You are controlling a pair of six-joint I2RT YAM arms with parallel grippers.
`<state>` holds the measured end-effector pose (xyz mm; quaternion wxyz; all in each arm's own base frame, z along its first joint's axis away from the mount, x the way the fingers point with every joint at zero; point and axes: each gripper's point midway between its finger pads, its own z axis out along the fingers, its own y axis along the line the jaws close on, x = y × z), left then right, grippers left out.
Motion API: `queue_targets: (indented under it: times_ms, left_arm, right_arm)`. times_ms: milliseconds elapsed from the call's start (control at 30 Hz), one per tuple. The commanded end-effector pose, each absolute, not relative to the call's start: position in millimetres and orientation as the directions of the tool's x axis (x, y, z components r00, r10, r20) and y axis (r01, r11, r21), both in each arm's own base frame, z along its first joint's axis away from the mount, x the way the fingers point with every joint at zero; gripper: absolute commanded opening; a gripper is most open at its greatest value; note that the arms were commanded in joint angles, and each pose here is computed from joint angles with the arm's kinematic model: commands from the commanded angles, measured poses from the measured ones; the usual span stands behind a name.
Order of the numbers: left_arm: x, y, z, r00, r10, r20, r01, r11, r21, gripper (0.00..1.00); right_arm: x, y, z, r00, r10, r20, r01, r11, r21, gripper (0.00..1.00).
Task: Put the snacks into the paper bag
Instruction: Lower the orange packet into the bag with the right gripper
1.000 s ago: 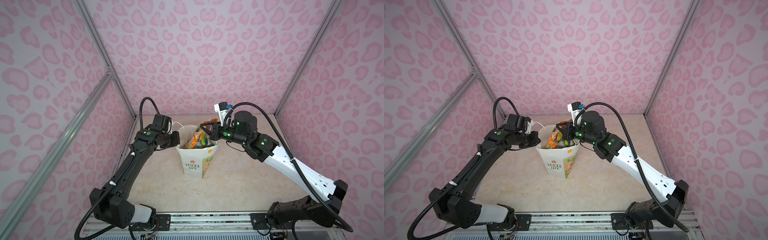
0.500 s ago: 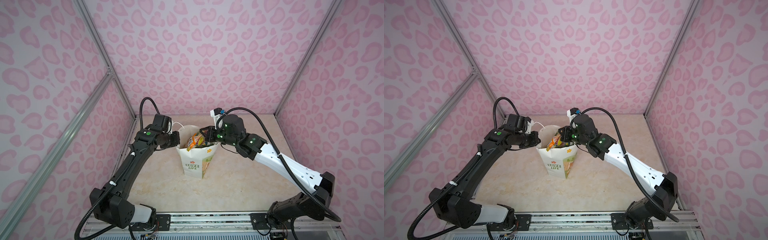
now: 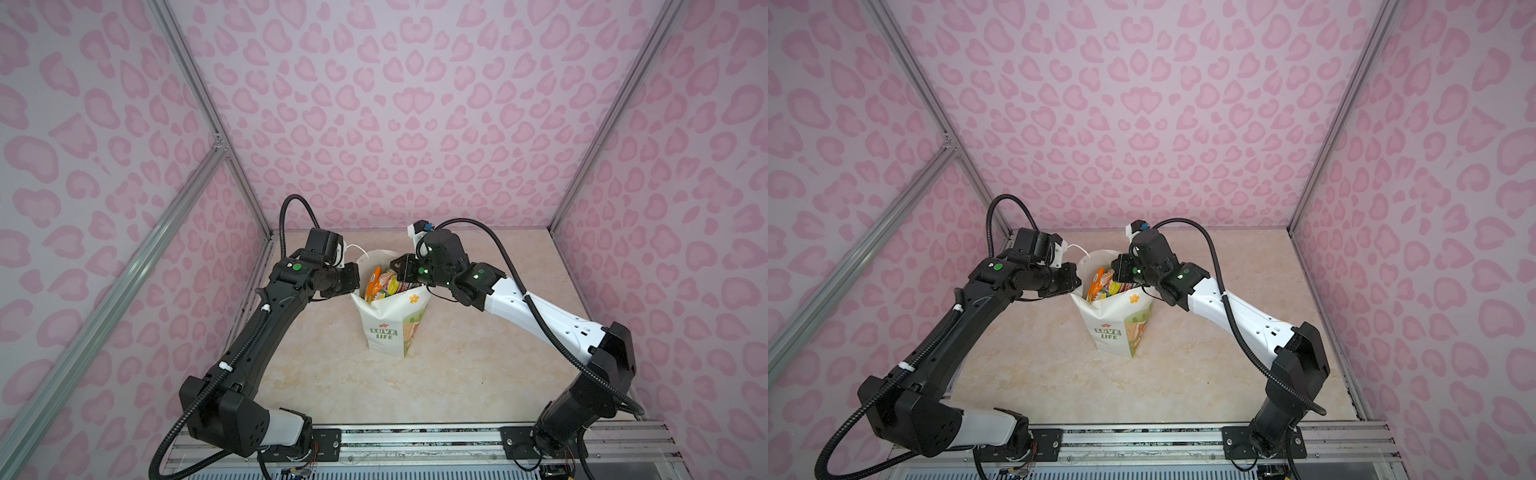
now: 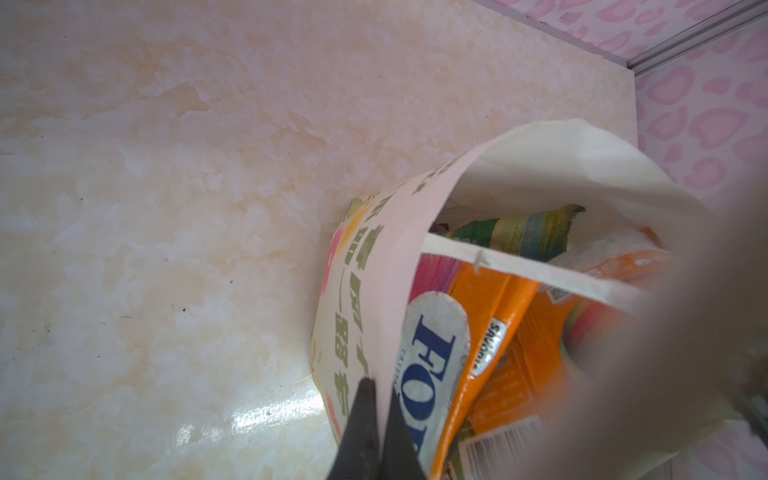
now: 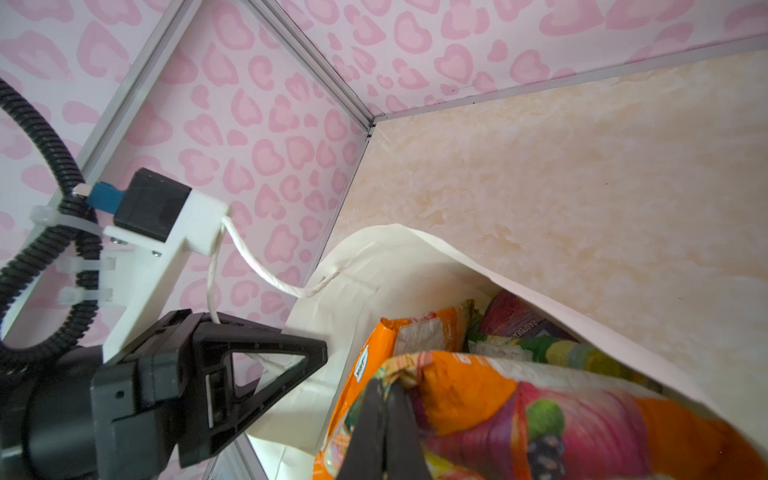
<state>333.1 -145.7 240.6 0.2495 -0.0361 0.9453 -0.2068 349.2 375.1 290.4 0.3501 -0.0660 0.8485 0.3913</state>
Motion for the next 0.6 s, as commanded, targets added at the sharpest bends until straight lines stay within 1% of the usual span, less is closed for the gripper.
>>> queue_targets:
  times_ms: [0,233,333,433,567]
  left_arm:
    - [337.5,-150.1,243.2,-0.866,-0.167,-0.471,0.056,0.904,-0.423,0.04]
    - [338.1,-150.6,241.2,-0.869,-0.166,-0.466,0.055,0.904,-0.424,0.04]
    - [338.4,-151.4,239.5,-0.872,-0.166,-0.461,0.053,0.903,-0.425,0.04]
    - [339.2,-151.4,237.6,-0.874,-0.164,-0.458,0.052,0.905,-0.422,0.04]
    - [339.5,-150.0,237.3,-0.873,-0.164,-0.46,0.049,0.908,-0.416,0.04]
  right_arm:
    - [349.8,378.7,280.3,-0.767,0.148,-0.624,-0.377,0.684,0.625,0.0]
    - [350.4,379.3,274.2,-0.774,0.138,-0.618,-0.37,0.693,0.619,0.0]
    - [357.7,377.4,289.5,-0.762,0.152,-0.63,-0.381,0.681,0.625,0.0]
    - [362.0,378.9,300.1,-0.743,0.148,-0.653,-0.394,0.692,0.605,0.0]
    - [351.5,385.6,281.2,-0.784,0.121,-0.609,-0.379,0.684,0.623,0.0]
